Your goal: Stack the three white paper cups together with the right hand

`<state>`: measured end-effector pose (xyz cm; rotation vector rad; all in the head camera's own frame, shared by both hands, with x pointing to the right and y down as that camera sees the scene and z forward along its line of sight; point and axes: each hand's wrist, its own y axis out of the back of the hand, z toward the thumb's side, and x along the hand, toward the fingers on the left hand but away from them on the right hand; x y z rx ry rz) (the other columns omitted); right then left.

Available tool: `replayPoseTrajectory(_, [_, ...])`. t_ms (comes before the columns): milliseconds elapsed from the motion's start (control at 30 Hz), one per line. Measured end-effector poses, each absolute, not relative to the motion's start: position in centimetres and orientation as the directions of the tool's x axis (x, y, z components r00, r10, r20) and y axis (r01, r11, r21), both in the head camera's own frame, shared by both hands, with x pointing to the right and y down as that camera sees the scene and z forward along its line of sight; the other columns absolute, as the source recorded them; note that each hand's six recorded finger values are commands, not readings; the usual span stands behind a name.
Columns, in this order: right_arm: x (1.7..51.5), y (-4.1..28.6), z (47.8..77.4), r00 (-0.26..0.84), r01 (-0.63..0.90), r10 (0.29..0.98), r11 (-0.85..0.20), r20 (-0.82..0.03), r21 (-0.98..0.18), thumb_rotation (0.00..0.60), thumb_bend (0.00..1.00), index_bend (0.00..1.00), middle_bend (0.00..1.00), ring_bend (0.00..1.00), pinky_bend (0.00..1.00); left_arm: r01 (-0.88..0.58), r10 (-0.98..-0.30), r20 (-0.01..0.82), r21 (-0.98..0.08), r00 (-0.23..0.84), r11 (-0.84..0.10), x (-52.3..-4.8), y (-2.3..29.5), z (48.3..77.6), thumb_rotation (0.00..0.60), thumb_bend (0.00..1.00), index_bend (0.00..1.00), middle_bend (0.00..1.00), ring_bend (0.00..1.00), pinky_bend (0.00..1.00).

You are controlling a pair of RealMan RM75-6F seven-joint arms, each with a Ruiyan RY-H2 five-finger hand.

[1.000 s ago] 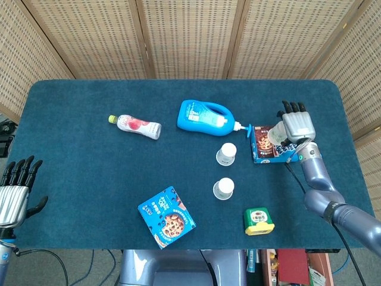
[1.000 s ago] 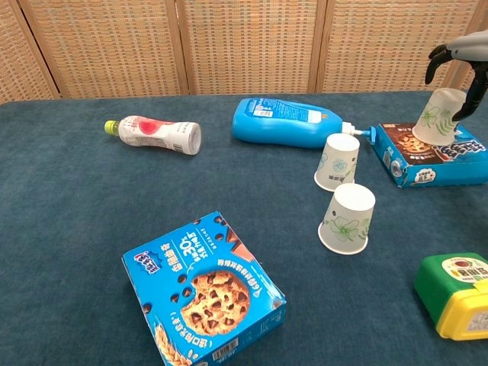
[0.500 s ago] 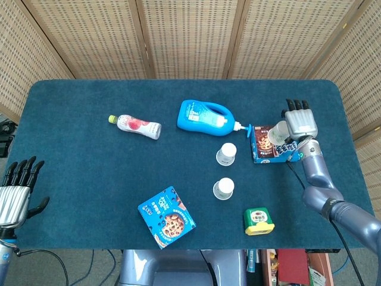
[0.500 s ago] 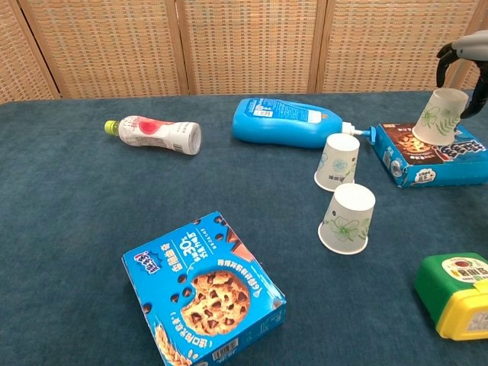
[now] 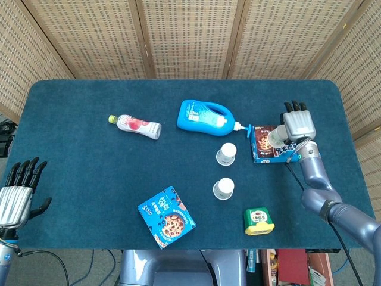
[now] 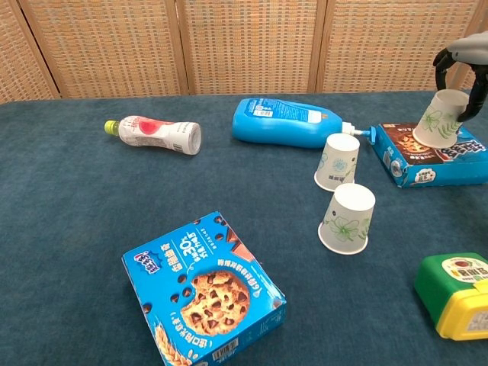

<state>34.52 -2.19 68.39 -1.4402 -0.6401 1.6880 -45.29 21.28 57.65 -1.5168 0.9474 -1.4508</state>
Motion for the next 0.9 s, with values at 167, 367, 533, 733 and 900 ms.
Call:
replayPoseTrajectory(167, [33.9,-2.4,68.0,-0.001,-0.263,0.838,-0.526,-0.545,-0.809,0.600,0.19,0.50,0.18,0.02,0.16,0.016,-0.921,0.387,-0.922,0.053,-0.387,-45.4,21.2,57.7,0.600,0.29,0.00,0.00,0.00,0.00])
replayPoseTrajectory(367, [33.1,-2.8,66.9,0.017,-0.267,0.847,-0.508,-0.531,-0.819,0.600,0.19,0.50,0.18,0.02,0.16,0.015,-0.923,0.382,-0.924,0.049,-0.382,-45.5,21.1,57.6,0.600,0.29,0.00,0.00,0.00,0.00])
replayPoseTrajectory(533, [32.0,-3.1,65.5,0.041,-0.264,0.856,-0.487,-0.515,-0.832,0.600,0.19,0.50,0.18,0.02,0.16,0.013,-0.923,0.381,-0.925,0.050,-0.380,-45.5,21.1,57.5,0.600,0.29,0.00,0.00,0.00,0.00])
replayPoseTrajectory(733, [30.5,-2.8,63.5,0.081,-0.248,0.866,-0.462,-0.494,-0.851,0.600,0.20,0.51,0.18,0.02,0.16,0.010,-0.922,0.384,-0.923,0.054,-0.384,-45.4,21.2,57.6,0.600,0.29,0.00,0.00,0.00,0.00])
replayPoseTrajectory(900, [29.0,-1.9,62.0,0.112,-0.211,0.868,-0.454,-0.483,-0.866,0.600,0.19,0.51,0.18,0.02,0.16,0.008,-0.919,0.390,-0.921,0.061,-0.390,-45.2,21.3,57.7,0.600,0.29,0.00,0.00,0.00,0.00])
